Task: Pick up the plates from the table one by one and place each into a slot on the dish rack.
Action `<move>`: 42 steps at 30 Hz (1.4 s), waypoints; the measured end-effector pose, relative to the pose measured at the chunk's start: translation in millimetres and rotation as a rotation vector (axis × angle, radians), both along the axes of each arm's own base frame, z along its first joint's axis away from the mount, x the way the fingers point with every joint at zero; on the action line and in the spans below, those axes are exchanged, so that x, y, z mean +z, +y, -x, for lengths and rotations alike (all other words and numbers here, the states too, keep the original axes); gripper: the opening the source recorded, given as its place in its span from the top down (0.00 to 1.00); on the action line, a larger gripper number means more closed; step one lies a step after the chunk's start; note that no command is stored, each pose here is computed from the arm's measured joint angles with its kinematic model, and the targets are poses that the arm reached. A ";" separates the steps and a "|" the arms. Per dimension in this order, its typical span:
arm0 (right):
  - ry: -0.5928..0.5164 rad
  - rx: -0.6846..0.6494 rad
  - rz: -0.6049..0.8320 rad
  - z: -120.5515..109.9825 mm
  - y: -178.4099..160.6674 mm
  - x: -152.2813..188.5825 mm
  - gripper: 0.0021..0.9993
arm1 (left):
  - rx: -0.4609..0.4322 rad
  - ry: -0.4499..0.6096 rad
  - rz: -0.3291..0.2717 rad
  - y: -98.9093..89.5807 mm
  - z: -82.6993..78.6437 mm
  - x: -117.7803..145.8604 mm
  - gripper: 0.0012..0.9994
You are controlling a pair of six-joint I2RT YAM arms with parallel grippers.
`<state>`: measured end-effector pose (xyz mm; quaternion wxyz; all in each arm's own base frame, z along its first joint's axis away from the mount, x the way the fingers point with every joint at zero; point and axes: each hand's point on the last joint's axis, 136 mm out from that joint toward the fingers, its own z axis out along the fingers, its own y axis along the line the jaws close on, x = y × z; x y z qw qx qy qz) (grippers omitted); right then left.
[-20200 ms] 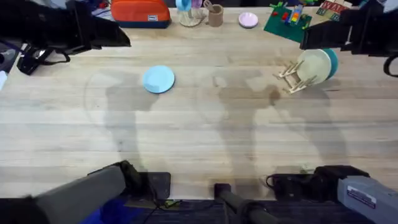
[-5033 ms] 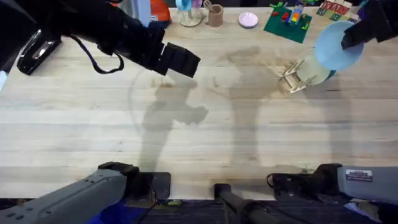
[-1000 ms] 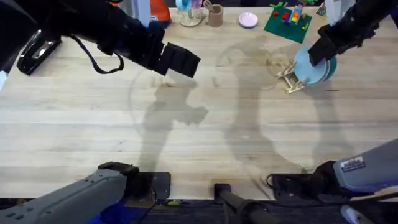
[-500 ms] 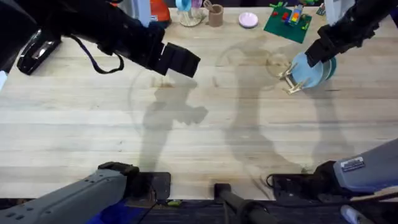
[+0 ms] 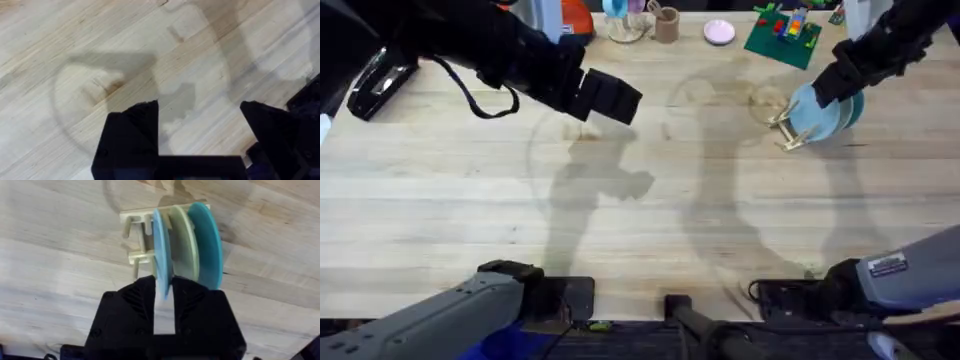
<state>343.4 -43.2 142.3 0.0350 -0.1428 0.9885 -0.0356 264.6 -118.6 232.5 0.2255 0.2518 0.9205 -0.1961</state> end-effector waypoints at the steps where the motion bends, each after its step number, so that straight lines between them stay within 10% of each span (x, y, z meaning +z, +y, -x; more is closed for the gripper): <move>1: -0.012 0.000 0.006 -0.1 -0.4 3.4 0.78 | 0.000 0.000 0.000 0.0 0.0 0.0 0.00; 18: -0.265 -0.027 0.029 30.9 1.9 91.7 0.68 | 0.000 0.000 0.000 0.0 0.0 0.0 0.00; 22: -0.309 -0.032 0.025 43.5 8.2 108.1 0.13 | 0.000 0.000 0.000 0.0 0.0 0.0 0.00; 24: -0.319 -0.011 0.021 52.3 15.9 114.9 0.02 | 0.000 0.000 0.000 0.0 0.0 -0.1 0.00; 42: -0.323 0.119 -0.038 156.6 77.1 147.5 0.01 | 0.000 0.000 0.000 0.0 0.0 0.0 0.00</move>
